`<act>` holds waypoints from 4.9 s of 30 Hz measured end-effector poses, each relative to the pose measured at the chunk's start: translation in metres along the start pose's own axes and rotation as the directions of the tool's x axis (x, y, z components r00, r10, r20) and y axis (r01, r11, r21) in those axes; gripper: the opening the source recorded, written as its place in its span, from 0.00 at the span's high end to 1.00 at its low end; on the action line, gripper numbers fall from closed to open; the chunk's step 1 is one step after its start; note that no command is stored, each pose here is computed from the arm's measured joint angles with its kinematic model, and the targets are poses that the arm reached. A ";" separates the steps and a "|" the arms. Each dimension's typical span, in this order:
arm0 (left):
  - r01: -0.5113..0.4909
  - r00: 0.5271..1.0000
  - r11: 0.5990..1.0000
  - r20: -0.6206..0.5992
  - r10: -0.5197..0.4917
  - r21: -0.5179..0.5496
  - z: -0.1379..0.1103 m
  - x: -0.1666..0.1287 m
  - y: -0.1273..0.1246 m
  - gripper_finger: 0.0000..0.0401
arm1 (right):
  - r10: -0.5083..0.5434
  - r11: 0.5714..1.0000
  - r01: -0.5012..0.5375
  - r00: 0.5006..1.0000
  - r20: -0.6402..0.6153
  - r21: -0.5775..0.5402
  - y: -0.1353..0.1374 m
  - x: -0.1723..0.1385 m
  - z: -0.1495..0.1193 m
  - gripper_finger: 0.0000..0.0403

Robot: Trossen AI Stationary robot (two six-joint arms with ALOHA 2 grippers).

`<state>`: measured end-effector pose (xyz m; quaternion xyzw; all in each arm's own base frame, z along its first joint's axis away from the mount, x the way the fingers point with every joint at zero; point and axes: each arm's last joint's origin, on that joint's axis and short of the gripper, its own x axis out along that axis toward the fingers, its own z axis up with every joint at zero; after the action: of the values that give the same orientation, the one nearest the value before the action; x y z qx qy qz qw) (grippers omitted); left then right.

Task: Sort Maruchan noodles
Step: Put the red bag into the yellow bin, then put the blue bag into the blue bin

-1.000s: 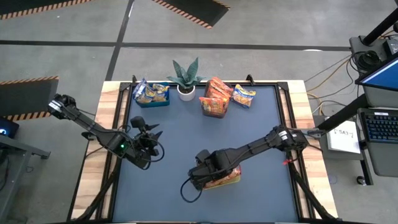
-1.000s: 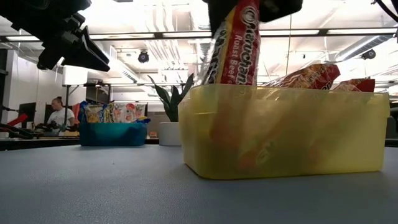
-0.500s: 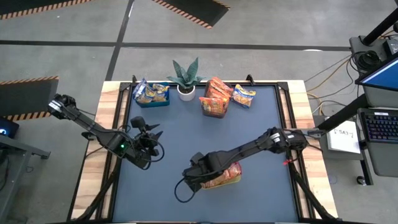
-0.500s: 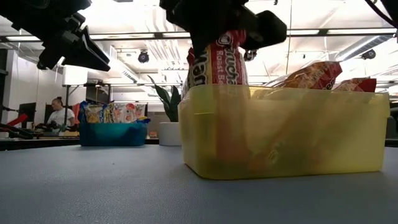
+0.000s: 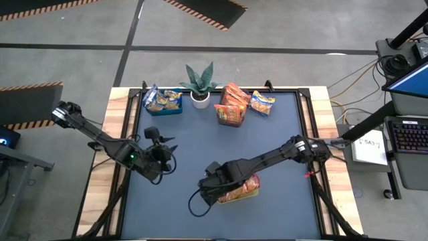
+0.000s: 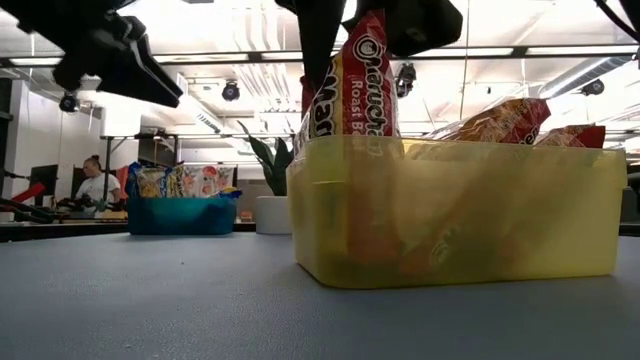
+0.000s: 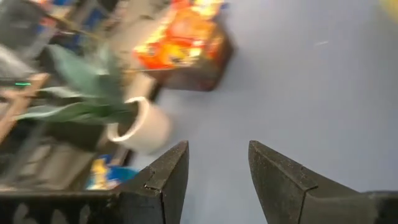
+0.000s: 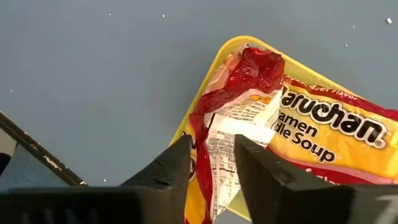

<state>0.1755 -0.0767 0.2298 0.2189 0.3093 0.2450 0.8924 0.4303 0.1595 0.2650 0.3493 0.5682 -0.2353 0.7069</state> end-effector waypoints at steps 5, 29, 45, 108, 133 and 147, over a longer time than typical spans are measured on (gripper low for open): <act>0.237 0.971 0.971 -0.001 -0.237 -0.031 0.012 -0.004 -0.004 0.63 | 0.001 1.000 -0.001 1.000 -0.006 -0.007 -0.005 -0.016 -0.002 0.62; 0.634 0.770 0.757 -0.048 -0.636 0.156 0.017 0.012 -0.054 0.63 | -0.384 0.923 0.383 0.915 -0.121 -0.035 -0.057 -0.005 -0.044 0.96; 0.631 0.761 0.691 -0.110 -0.639 0.352 0.040 0.036 -0.099 0.68 | -0.199 0.975 0.190 0.977 -0.073 -0.114 -0.041 0.010 -0.040 0.98; 0.570 0.814 0.745 -0.113 -0.570 0.347 0.053 0.040 -0.095 0.89 | -0.240 0.946 0.278 0.947 0.213 -0.166 -0.057 -0.056 -0.028 0.98; 0.554 0.826 0.827 0.061 -0.560 0.093 0.020 0.007 -0.037 0.89 | -0.264 0.937 0.338 0.848 0.460 -0.085 -0.220 -0.093 0.054 0.98; 0.511 0.852 0.856 0.086 -0.517 0.083 0.023 0.009 -0.036 0.89 | 0.036 0.989 0.098 0.567 0.823 -0.111 -0.275 -0.032 0.042 0.98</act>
<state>0.2075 -0.1056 0.2228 0.1662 0.3161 -0.0231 0.9338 0.2492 -0.0518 0.2380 0.1377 0.1956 -0.3413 0.9090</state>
